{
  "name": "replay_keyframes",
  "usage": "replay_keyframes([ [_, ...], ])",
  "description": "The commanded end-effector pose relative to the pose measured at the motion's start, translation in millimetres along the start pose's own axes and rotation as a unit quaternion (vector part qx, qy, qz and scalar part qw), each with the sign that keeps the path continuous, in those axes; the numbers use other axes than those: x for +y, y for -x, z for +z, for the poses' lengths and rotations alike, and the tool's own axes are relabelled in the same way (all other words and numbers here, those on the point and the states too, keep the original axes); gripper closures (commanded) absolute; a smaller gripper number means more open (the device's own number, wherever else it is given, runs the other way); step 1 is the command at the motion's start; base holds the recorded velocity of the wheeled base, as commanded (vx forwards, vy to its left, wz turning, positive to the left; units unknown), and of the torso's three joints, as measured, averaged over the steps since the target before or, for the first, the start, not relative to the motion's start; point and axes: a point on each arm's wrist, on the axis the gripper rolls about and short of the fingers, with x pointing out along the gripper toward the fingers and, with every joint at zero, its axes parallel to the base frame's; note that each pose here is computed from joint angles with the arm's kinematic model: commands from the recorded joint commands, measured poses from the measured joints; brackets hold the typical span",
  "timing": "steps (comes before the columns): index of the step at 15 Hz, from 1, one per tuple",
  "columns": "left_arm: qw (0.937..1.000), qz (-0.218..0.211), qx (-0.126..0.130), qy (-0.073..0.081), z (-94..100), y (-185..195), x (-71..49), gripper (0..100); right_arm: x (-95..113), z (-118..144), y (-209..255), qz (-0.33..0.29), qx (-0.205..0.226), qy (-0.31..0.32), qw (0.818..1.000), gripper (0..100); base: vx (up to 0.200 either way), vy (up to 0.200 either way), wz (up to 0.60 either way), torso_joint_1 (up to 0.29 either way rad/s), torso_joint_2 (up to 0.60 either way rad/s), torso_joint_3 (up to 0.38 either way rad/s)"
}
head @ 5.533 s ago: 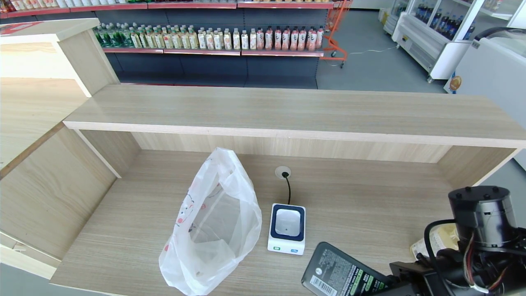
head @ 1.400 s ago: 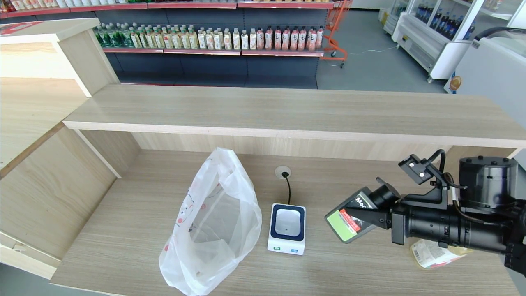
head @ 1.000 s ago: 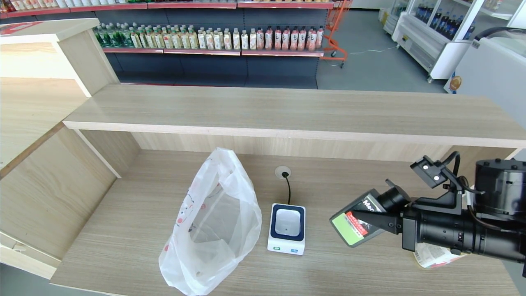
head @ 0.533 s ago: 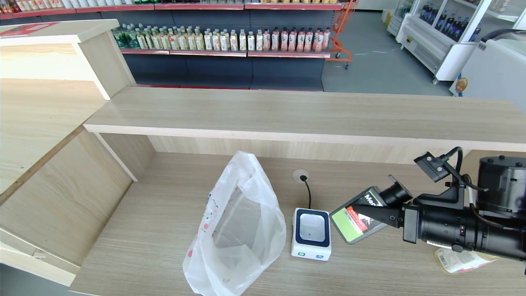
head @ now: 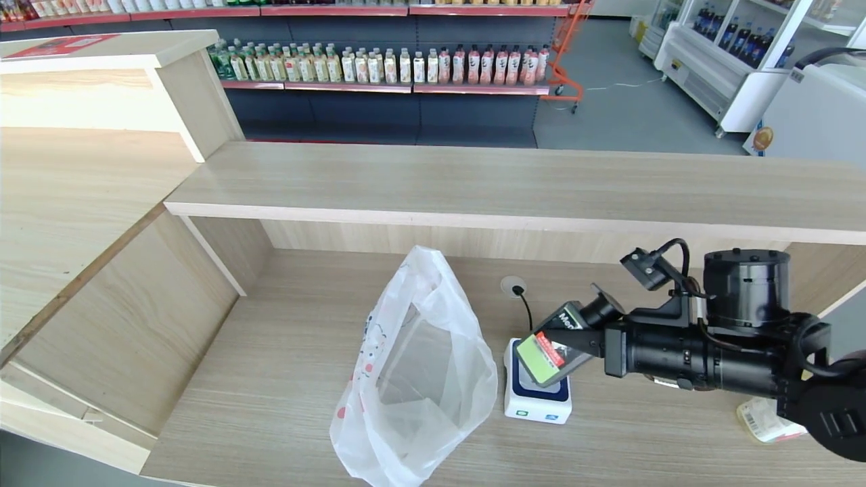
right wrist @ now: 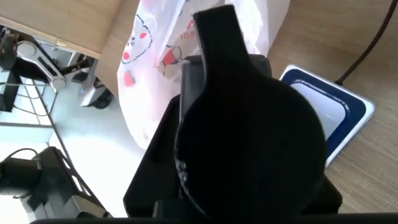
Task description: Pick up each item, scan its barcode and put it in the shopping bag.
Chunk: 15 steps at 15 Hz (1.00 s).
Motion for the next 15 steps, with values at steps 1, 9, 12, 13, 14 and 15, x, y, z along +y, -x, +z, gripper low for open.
replay_keyframes([
  [1,1.0,0.0,0.0,0.0,0.0,0,0.0,0,-3,-13,-45,0.0,0.041,-0.002,0.999,100,0.0,0.0,0.0,0.0,0.0,0.0],
  [9,1.0,0.0,0.0,0.0,0.0,0,0.0,0,2,-48,-133,0.023,0.09,0.162,0.982,100,0.0,0.0,0.0,0.0,0.0,0.0],
  [12,1.0,0.0,0.0,0.0,0.0,0,0.0,0,17,-41,-158,0.045,0.067,0.209,0.975,100,0.0,0.0,0.0,0.0,0.0,0.0],
  [13,1.0,0.0,0.0,0.0,0.0,0,0.0,0,19,-41,-165,0.049,0.063,0.217,0.973,100,0.0,0.0,0.0,0.0,0.0,0.0],
  [14,1.0,0.0,0.0,0.0,0.0,0,0.0,0,19,-42,-170,0.051,0.061,0.231,0.97,100,0.0,0.0,0.0,0.0,0.0,0.0],
  [15,1.0,0.0,0.0,0.0,0.0,0,0.0,0,18,-43,-175,0.05,0.059,0.259,0.963,100,0.0,0.0,0.0,0.0,0.0,0.0],
])
